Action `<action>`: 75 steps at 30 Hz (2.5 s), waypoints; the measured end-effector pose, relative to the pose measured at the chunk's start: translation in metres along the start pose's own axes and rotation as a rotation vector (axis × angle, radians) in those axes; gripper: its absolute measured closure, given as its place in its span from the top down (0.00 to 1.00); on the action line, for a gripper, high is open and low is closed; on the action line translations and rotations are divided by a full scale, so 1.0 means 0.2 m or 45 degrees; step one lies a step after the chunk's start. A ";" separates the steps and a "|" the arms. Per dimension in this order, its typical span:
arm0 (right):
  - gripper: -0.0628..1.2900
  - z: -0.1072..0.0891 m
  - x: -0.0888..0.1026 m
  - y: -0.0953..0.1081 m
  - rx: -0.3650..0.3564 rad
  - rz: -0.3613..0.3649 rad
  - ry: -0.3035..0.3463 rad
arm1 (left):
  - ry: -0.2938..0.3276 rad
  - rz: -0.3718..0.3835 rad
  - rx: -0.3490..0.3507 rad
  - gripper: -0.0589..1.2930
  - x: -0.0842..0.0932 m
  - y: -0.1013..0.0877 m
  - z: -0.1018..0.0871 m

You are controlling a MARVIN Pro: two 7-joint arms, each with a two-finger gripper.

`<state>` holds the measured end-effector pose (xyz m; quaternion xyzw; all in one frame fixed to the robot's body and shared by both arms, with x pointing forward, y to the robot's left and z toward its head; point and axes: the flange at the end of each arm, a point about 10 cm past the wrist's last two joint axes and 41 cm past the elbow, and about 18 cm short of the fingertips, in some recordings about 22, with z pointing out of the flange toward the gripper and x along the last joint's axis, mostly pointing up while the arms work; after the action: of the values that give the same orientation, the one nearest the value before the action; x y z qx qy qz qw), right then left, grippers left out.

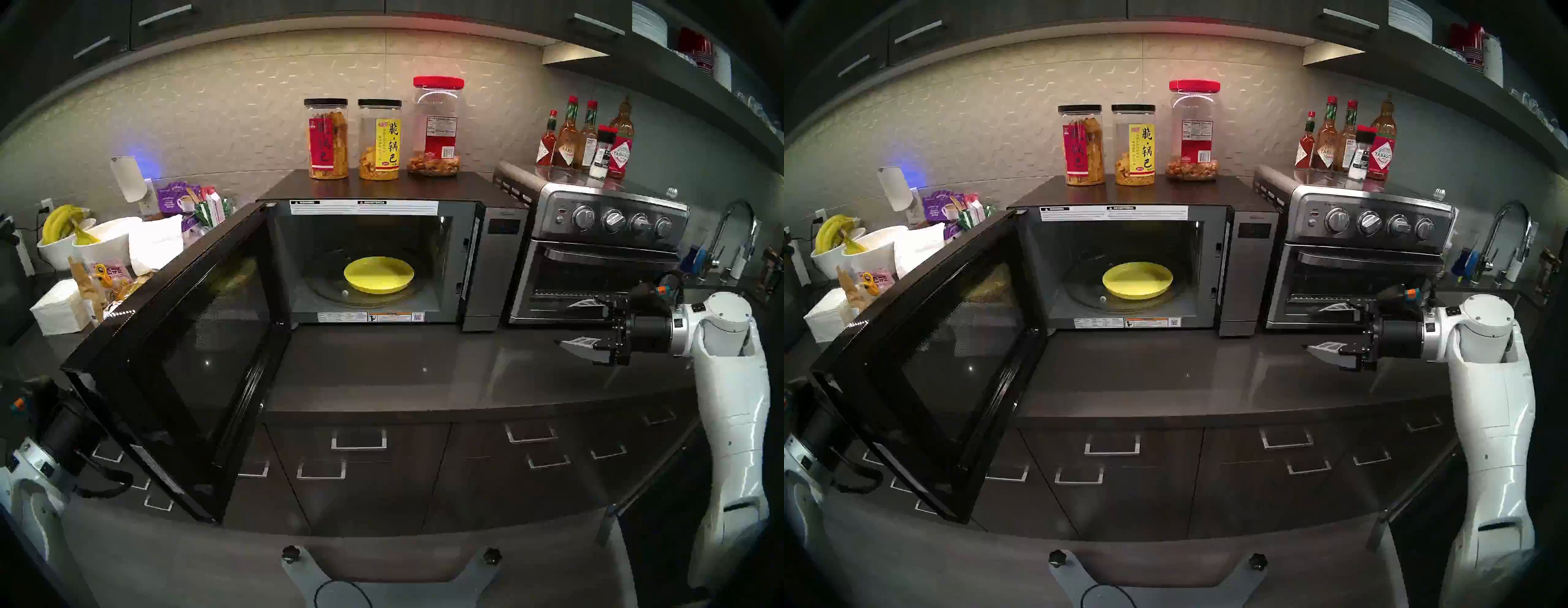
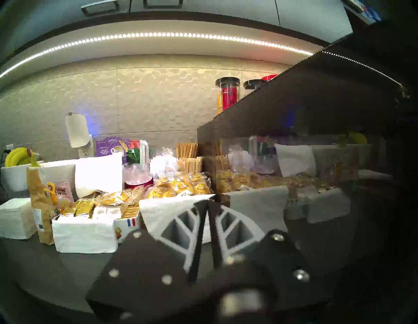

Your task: Open the microwave, put the plate inside, and close the door

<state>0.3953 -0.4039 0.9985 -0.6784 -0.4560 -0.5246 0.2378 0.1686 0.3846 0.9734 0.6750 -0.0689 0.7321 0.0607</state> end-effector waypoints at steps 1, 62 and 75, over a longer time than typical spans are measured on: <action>0.94 0.00 0.00 0.00 0.000 0.000 0.000 | -0.001 -0.009 -0.007 0.19 0.00 0.00 0.00; 0.94 0.00 0.00 0.00 0.004 -0.001 -0.001 | -0.082 -0.097 -0.572 0.03 0.02 0.01 0.10; 0.94 0.00 0.00 0.00 0.005 -0.002 0.000 | -0.065 -0.102 -0.637 0.03 0.02 0.05 0.12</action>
<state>0.3952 -0.4040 0.9991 -0.6777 -0.4575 -0.5238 0.2389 0.1897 0.3696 0.9798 0.6594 -0.2225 0.6721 0.2529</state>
